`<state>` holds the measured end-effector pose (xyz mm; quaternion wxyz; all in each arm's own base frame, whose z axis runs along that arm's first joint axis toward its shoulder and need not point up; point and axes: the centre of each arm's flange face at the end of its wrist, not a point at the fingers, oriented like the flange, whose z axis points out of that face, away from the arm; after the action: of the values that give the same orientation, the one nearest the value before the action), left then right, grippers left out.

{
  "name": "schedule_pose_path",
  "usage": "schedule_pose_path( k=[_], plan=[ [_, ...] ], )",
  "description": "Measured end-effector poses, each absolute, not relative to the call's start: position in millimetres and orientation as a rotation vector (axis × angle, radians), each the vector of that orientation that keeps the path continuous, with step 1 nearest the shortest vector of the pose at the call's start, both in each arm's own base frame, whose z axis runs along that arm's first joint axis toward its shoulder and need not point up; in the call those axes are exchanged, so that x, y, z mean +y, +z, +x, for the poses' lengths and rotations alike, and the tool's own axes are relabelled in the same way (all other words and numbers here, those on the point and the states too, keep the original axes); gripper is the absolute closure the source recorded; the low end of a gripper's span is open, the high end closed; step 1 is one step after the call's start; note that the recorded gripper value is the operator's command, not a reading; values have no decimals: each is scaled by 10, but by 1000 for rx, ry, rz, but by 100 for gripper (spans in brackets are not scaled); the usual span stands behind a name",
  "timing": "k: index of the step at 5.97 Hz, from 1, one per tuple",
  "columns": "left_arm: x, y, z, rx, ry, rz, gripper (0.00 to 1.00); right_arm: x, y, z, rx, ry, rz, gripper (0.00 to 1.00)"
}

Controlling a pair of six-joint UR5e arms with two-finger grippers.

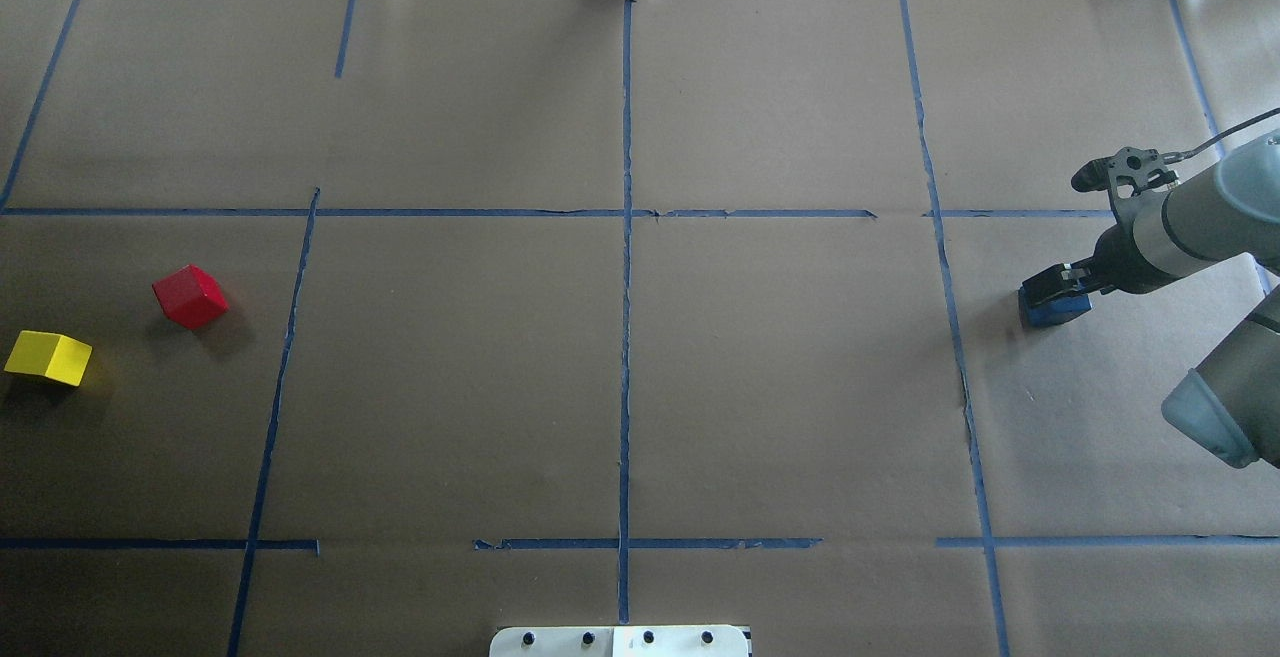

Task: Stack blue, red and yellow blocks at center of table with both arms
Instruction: 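Lower the right gripper and grasp the blue cube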

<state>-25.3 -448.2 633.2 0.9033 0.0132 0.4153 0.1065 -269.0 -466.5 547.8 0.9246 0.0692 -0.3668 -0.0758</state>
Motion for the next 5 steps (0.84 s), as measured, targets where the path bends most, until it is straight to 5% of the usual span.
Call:
schedule_pose_path(
  k=[2,3,5],
  plan=[
    [-4481,6337,-253,859,220,26,0,-4719,5545,-2784,-742,-175,137,43],
    [-4481,6336,-253,859,220,27,0,-4738,5566,-2848,-740,-186,133,79],
    [-4482,6332,-254,857,220,27,0,-4754,5525,-2874,-744,-212,146,98]
  ],
)
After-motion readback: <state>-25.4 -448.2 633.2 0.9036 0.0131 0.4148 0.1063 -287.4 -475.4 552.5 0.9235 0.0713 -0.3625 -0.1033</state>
